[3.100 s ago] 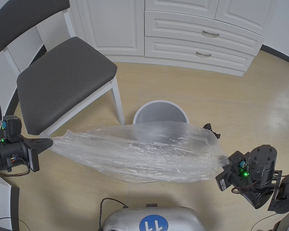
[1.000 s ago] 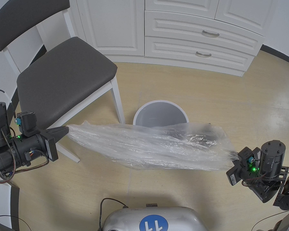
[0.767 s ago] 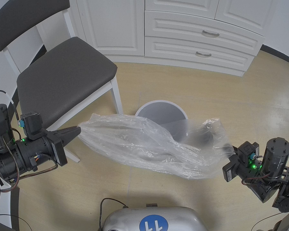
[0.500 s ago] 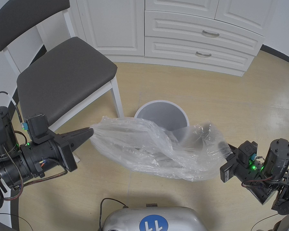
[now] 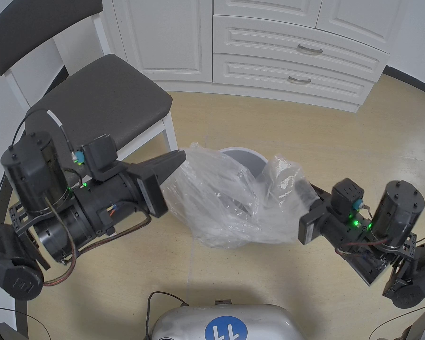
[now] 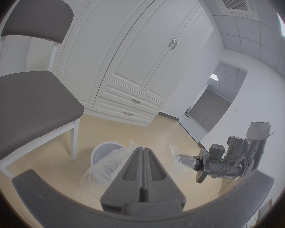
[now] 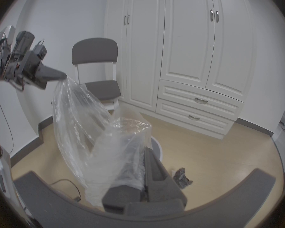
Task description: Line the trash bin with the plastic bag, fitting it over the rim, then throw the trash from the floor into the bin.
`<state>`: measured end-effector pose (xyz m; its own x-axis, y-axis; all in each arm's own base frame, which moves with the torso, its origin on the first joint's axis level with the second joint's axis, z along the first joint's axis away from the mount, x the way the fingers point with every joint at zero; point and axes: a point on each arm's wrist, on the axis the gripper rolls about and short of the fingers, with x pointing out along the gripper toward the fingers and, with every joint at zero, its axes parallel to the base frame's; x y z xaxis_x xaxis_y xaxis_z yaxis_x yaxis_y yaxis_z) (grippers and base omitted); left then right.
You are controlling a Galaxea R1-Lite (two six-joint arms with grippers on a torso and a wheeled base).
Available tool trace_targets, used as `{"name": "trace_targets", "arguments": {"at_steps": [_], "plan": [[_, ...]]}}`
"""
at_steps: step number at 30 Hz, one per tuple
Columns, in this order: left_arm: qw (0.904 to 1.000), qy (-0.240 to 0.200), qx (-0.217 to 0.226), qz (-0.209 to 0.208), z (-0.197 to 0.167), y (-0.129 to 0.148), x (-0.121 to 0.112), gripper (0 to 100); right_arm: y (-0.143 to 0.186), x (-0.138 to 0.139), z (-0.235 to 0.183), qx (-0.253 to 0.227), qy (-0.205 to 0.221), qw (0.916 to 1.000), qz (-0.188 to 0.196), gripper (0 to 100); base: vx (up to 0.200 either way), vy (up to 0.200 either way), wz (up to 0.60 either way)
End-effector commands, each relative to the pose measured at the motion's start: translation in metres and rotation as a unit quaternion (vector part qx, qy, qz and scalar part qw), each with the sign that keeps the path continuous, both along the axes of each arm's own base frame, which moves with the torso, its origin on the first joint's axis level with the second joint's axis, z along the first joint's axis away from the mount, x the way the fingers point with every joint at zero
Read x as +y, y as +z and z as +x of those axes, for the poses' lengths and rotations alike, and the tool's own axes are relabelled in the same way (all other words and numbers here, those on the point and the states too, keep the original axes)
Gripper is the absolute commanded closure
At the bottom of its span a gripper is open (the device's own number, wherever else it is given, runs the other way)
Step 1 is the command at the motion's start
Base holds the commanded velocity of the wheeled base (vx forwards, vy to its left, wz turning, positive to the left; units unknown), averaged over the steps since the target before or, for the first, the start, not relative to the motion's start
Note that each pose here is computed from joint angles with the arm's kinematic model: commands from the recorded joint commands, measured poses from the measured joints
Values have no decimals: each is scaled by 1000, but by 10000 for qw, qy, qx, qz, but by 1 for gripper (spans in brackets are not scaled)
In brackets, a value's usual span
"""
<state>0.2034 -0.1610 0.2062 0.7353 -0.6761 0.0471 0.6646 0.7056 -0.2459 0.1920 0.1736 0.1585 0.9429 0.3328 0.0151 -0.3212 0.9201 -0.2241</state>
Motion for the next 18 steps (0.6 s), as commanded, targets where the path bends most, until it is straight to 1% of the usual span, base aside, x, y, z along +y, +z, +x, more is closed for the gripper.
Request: {"name": "trace_targets", "arguments": {"at_steps": [1, 4, 5, 7, 11, 12, 13, 16, 18], "plan": [[9996, 280, 47, 14, 32, -6, -3, 100, -5, 15, 33, 3, -85, 9999, 79, 100, 0, 0, 0], [9992, 395, 27, 2, 45, -8, 1, 100, -5, 12, 43, 69, -209, 9991, 376, 100, 0, 0, 0], [9991, 433, 30, -13, 51, -11, 2, 100, -5, 11, 49, 121, -267, 9981, 544, 100, 0, 0, 0], [9989, 460, 29, -83, 63, -19, 1, 100, -5, 13, 58, 116, -314, 9970, 703, 100, 0, 0, 0], [9983, 464, -130, -321, 84, -36, -9, 100, -2, 13, 71, 29, -439, 9951, 887, 100, 0, 0, 0], [9983, 464, -130, -321, 84, -36, -9, 100, -2, 13, 71, 29, -439, 9951, 887, 100, 0, 0, 0], [9971, 559, -290, -428, 97, -47, -9, 100, 2, 11, 76, -29, -497, 9936, 1010, 100, 0, 0, 0], [9953, 615, -461, -593, 117, -64, -15, 100, 6, 9, 83, -79, -557, 9912, 1195, 100, 0, 0, 0], [9947, 607, -491, -664, 121, -66, -17, 100, 6, 10, 84, -85, -554, 9909, 1227, 100, 0, 0, 0]]}}
